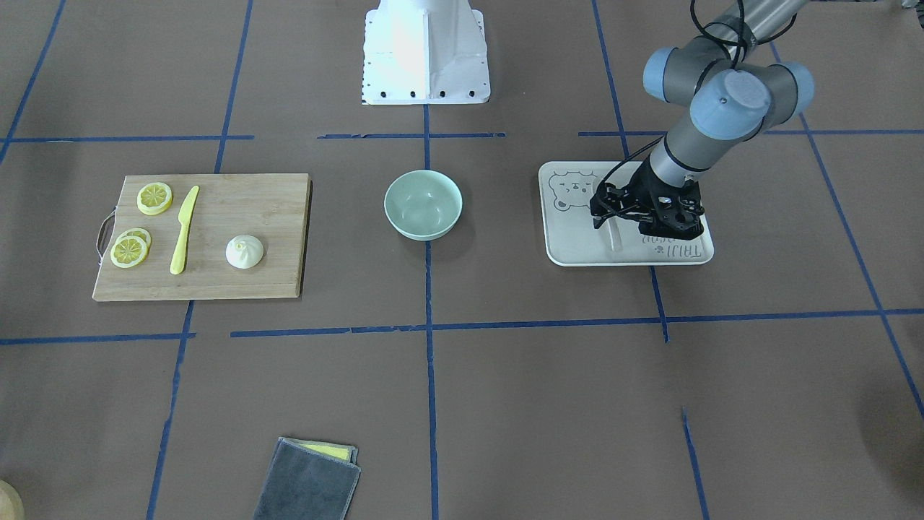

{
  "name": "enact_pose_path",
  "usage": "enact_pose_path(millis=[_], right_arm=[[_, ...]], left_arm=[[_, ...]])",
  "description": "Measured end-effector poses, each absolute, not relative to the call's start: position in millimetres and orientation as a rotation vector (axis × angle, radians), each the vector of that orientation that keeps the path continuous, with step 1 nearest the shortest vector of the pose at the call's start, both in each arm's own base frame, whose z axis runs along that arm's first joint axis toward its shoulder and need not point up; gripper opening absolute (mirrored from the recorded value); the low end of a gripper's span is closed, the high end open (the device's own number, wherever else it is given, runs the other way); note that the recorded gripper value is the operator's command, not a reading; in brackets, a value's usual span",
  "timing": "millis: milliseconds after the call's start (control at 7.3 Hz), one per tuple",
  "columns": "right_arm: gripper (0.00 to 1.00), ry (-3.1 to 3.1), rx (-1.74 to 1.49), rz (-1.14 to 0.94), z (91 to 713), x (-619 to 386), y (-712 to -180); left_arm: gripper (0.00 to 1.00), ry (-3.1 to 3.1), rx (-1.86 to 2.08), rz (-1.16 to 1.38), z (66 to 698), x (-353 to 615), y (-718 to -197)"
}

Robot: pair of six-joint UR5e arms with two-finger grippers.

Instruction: Put spoon and bun in bowl

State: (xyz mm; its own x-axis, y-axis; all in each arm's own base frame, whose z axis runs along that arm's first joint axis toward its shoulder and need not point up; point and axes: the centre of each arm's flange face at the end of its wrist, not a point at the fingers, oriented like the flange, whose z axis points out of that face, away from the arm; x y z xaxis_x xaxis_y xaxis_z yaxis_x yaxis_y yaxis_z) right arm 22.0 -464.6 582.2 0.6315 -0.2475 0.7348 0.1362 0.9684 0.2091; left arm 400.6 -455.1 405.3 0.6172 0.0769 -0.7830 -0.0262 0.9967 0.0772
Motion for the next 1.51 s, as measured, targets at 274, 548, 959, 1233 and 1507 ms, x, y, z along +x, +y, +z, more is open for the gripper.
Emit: enact_pose_path(millis=[274,548,959,1233,1507], right_arm=[[1.00,-0.862,0.139,-0.221,581.8,21.8,-464.8],[1.00,-0.863,0.142,-0.224,580.9,21.7,-464.8],[1.00,-0.862,0.144,-0.230,580.8,21.3,-464.9],[1.00,-0.861,0.141,-0.228,581.9,21.2,-464.9],[1.00,-0.862,0.141,-0.226,581.5,21.1,-464.9]], left_arm=[[0.78,0.873,0.059,0.052,414.4,410.2,-448.2],[0.70,0.860,0.048,0.048,421.7,414.2,-448.3],[0.35,0.850,0.036,0.041,425.0,416.0,-448.7],[0.00,0.836,0.023,0.035,425.5,417.1,-449.1],[0.00,0.825,0.013,0.032,420.6,417.6,-449.4]])
